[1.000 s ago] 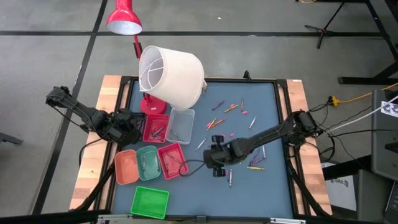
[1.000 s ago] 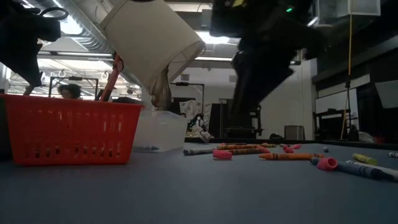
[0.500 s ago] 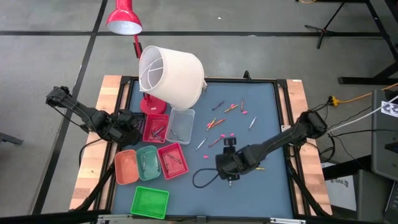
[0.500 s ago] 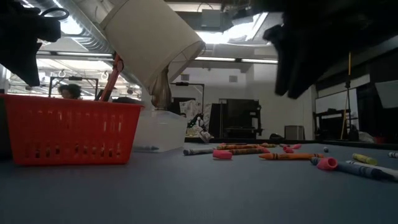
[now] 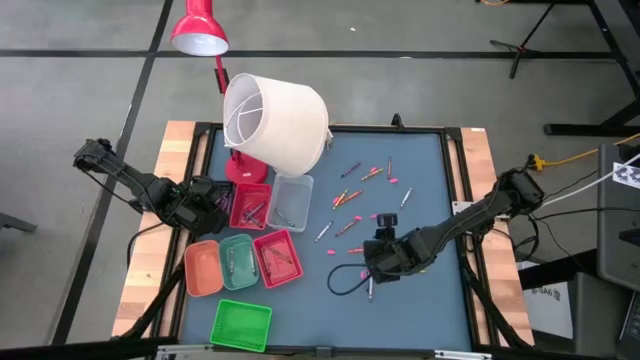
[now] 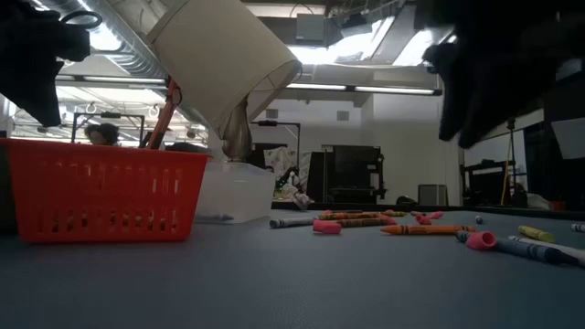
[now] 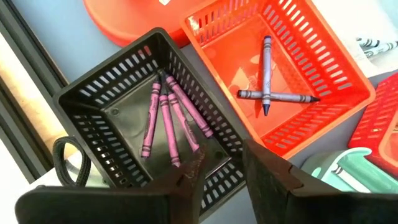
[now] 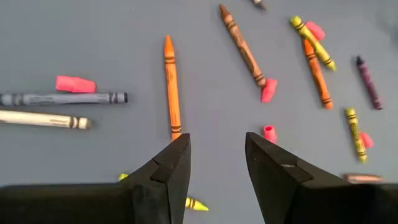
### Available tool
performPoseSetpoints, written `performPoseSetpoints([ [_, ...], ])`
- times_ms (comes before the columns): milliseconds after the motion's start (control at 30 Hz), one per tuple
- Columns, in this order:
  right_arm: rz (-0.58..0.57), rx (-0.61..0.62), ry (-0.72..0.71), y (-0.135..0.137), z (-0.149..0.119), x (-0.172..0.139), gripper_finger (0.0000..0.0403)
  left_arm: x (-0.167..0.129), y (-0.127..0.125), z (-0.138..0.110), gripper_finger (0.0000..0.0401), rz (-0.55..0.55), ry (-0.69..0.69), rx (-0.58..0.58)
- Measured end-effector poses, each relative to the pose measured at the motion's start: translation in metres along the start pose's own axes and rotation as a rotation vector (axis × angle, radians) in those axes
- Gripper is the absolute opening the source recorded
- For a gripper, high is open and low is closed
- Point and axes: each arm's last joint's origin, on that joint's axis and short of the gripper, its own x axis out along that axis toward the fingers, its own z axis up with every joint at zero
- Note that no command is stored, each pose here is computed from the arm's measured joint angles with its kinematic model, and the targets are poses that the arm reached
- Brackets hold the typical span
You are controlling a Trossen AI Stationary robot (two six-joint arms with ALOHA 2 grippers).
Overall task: Sort crayons
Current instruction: Put the orange crayon into the orange bin
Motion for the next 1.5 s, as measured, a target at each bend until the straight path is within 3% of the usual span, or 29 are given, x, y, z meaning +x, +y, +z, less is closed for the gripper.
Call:
performPoseSetpoints([
  [333, 0.11, 0.09, -0.178, 0.013, -0.024, 0.041, 0.0152, 0.0, -0.006, 0.003, 0.009, -0.056, -0.07, -0.035],
  [633, 0.117, 0.114, -0.204, 0.016, -0.041, 0.06, 0.0152, -0.001, -0.014, 0.004, 0.009, -0.129, -0.086, -0.062],
  [900, 0.104, 0.191, -0.185, 0.016, -0.051, 0.068, 0.0152, -0.004, -0.029, 0.01, 0.009, -0.248, -0.185, -0.049],
  [1367, 0.129, 0.282, -0.174, 0.017, -0.061, 0.075, 0.015, 0.014, -0.095, 0.01, 0.0089, -0.381, -0.305, 0.136],
  [1500, 0.144, 0.285, -0.19, 0.017, -0.06, 0.075, 0.0124, 0.023, -0.117, 0.009, 0.0089, -0.416, -0.339, 0.185],
])
